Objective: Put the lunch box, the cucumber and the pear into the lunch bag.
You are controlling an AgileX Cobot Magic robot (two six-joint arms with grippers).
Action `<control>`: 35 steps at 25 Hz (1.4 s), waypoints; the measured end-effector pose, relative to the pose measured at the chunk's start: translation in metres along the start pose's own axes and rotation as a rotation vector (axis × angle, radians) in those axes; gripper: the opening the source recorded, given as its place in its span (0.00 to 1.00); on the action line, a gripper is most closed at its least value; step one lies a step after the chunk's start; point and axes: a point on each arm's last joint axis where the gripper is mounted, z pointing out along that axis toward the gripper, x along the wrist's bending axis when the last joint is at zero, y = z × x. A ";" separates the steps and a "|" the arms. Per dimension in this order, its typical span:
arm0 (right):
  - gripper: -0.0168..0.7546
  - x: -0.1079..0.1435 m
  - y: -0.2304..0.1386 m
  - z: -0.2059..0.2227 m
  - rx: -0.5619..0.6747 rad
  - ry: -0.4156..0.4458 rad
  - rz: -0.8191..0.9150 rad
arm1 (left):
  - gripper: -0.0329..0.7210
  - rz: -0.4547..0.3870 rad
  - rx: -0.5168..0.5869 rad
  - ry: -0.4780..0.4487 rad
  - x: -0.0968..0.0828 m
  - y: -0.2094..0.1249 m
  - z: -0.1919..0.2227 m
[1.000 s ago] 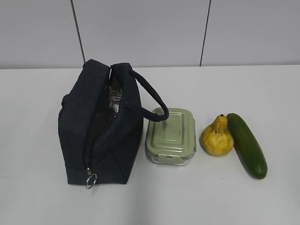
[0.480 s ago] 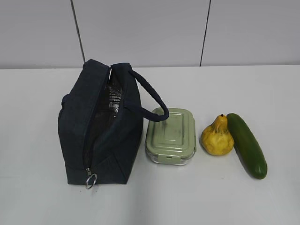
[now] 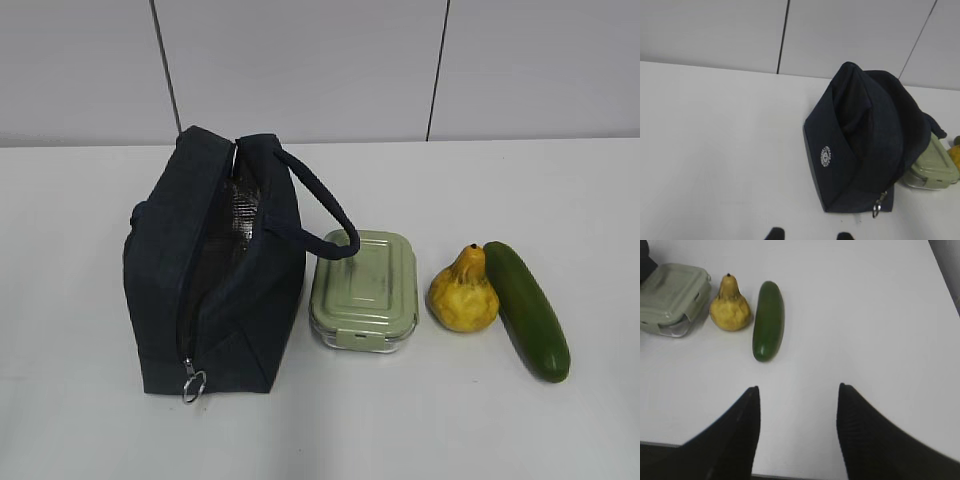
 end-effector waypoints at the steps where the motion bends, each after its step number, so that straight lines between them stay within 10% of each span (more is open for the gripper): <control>1: 0.53 0.000 0.005 -0.001 -0.017 0.003 0.002 | 0.32 -0.006 0.017 -0.014 -0.001 0.004 0.003; 15: 0.53 0.009 0.107 0.133 0.389 0.086 0.085 | 0.46 0.038 0.307 -0.217 -0.025 0.101 0.105; 24: 0.53 0.019 0.124 0.216 0.586 0.162 0.088 | 0.46 0.053 0.548 -0.371 -0.037 0.108 0.201; 35: 0.53 0.022 0.120 0.268 0.656 0.181 0.045 | 0.46 0.072 0.566 -0.405 -0.038 0.104 0.237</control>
